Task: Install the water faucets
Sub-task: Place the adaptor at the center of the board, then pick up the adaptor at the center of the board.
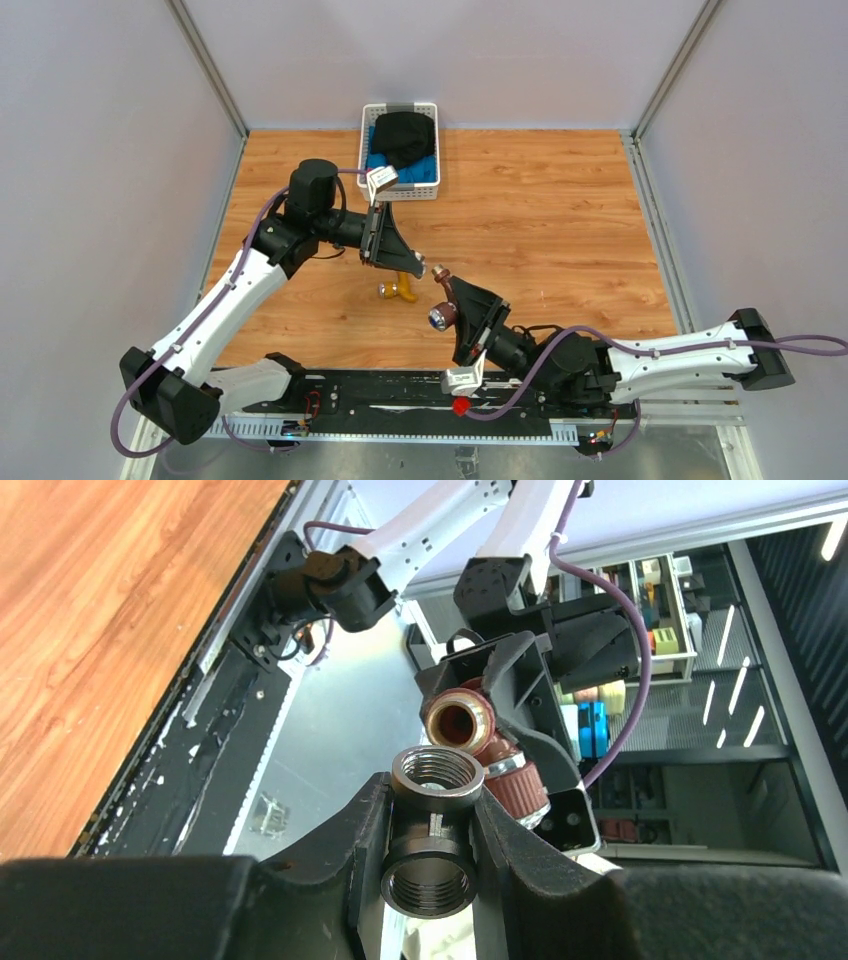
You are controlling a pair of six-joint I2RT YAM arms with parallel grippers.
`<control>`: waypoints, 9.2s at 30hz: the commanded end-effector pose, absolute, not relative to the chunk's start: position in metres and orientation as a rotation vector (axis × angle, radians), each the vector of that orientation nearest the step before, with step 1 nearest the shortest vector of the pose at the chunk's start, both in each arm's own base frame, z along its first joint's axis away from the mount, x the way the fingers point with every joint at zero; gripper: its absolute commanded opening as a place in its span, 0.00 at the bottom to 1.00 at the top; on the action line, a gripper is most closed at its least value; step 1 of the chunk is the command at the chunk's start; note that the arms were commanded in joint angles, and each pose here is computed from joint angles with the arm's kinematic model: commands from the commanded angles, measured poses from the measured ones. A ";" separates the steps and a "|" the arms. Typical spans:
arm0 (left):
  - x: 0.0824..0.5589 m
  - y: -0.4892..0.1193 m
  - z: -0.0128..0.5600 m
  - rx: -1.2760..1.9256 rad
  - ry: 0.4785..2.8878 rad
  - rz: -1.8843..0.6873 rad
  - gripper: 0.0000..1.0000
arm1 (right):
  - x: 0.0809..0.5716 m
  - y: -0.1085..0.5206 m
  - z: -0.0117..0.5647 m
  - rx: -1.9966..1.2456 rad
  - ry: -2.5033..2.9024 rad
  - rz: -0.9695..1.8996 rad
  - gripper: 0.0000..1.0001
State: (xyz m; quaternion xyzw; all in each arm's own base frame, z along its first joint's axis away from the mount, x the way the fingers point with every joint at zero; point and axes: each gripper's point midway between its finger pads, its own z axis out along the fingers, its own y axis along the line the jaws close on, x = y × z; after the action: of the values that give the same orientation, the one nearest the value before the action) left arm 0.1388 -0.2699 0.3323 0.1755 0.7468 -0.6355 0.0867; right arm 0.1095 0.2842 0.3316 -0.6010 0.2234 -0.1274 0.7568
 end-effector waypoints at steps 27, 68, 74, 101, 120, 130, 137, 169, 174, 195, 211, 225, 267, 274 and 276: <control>0.151 -0.240 0.365 0.453 2.194 -2.006 0.00 | 0.100 0.321 0.327 -1.243 0.228 -0.798 0.00; 0.255 -0.224 0.194 0.276 2.431 -0.608 0.00 | 0.210 0.179 0.330 -0.588 1.498 0.014 0.00; 0.286 -0.171 0.134 0.209 2.509 -0.250 0.00 | 0.209 0.174 0.313 -0.568 1.530 0.041 0.00; 0.333 -0.138 0.025 0.043 2.626 0.002 0.41 | 0.212 0.188 0.278 -0.638 1.575 0.010 0.00; 0.336 -0.132 0.075 0.164 2.747 0.077 0.90 | 0.211 0.191 0.270 -0.643 1.594 0.032 0.00; 0.319 -0.133 0.055 0.345 2.874 -0.058 1.00 | 0.209 0.189 0.267 -0.644 1.605 0.041 0.00; 0.313 -0.141 0.041 0.434 2.918 -0.167 0.91 | 0.209 0.191 0.267 -0.641 1.608 0.049 0.00; 0.319 -0.134 0.017 0.446 2.958 -0.083 0.42 | 0.210 0.197 0.264 -0.663 1.614 0.047 0.00; 0.321 -0.135 0.018 0.448 2.950 -0.085 0.45 | 0.209 0.197 0.263 -0.664 1.616 0.052 0.00; 0.322 -0.142 0.020 0.444 2.926 -0.138 0.37 | 0.211 0.191 0.260 -0.629 1.630 0.029 0.00; 0.325 -0.142 0.020 0.451 2.923 -0.139 0.43 | 0.209 0.193 0.261 -0.630 1.630 0.049 0.00; 0.324 -0.189 0.124 0.390 2.724 -0.543 0.00 | 0.162 0.241 0.269 -1.008 1.449 0.388 0.00; 0.125 -0.242 0.315 0.639 2.206 -1.977 0.00 | 0.109 0.269 0.334 -1.382 0.574 -0.241 0.00; 0.200 -0.218 0.235 0.382 2.650 -1.179 0.00 | 0.136 0.253 0.321 -1.310 0.882 -0.156 0.00; 0.233 -0.195 0.202 0.336 2.751 -0.835 0.00 | 0.146 0.247 0.317 -1.270 0.991 -0.100 0.00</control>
State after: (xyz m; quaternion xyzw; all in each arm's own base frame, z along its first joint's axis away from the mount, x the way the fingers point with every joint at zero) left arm 0.1838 -0.2489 0.2816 0.1472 0.8205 -0.5438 0.0968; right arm 0.1224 0.2668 0.3147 -0.6256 0.3295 -0.0822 0.7024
